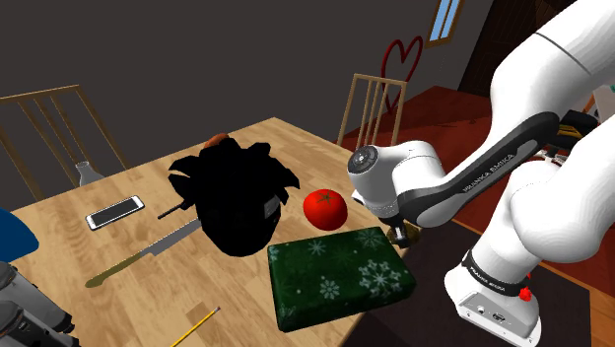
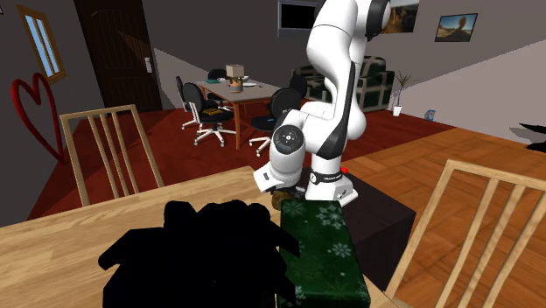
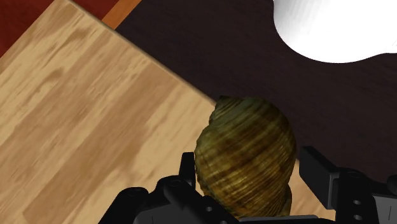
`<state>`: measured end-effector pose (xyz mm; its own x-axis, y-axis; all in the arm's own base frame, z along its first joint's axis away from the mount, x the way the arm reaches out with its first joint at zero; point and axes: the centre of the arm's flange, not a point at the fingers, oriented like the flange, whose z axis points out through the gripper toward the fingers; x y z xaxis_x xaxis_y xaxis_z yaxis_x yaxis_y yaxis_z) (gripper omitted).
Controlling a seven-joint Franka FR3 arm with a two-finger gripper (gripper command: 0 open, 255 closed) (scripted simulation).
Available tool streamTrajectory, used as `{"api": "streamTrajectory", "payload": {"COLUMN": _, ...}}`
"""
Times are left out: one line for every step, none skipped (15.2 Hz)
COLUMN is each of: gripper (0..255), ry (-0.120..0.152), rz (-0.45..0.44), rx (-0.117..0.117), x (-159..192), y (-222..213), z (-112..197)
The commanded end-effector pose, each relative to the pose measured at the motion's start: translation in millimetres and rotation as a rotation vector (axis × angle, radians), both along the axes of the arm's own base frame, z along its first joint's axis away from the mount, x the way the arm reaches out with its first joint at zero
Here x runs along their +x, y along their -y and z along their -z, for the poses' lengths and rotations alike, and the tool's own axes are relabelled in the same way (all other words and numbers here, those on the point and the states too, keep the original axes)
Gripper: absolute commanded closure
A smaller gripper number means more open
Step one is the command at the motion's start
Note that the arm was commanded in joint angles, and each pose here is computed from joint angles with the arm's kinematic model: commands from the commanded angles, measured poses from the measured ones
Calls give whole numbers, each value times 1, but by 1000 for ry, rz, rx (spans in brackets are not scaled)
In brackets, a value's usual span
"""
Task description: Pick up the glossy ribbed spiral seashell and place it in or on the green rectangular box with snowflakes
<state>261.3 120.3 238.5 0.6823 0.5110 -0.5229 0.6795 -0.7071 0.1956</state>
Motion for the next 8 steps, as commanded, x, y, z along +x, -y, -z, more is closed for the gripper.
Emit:
{"api": "streamTrajectory", "payload": {"gripper": 255, "ry": -2, "rz": 1, "rx": -1, "x": -1, "y": 1, "z": 1}}
{"api": "streamTrajectory", "payload": {"gripper": 255, "ry": -2, "rz": 1, "rx": -1, "x": -1, "y": 1, "z": 1}}
{"api": "streamTrajectory", "payload": {"gripper": 255, "ry": -2, "rz": 1, "rx": -1, "x": 0, "y": 1, "z": 1}}
{"api": "streamTrajectory", "payload": {"gripper": 255, "ry": -2, "rz": 0, "rx": -1, "x": 0, "y": 0, "z": 1}}
{"api": "streamTrajectory", "payload": {"gripper": 255, "ry": -2, "rz": 0, "rx": -1, "x": 0, "y": 0, "z": -5}}
{"api": "streamTrajectory", "payload": {"gripper": 255, "ry": -2, "rz": 0, "rx": -1, "x": 0, "y": 0, "z": -10}}
{"api": "streamTrajectory", "payload": {"gripper": 255, "ry": -2, "rz": 0, "rx": -1, "x": 0, "y": 0, "z": -15}}
{"api": "streamTrajectory", "payload": {"gripper": 255, "ry": -2, "rz": 0, "rx": -1, "x": 0, "y": 0, "z": -21}}
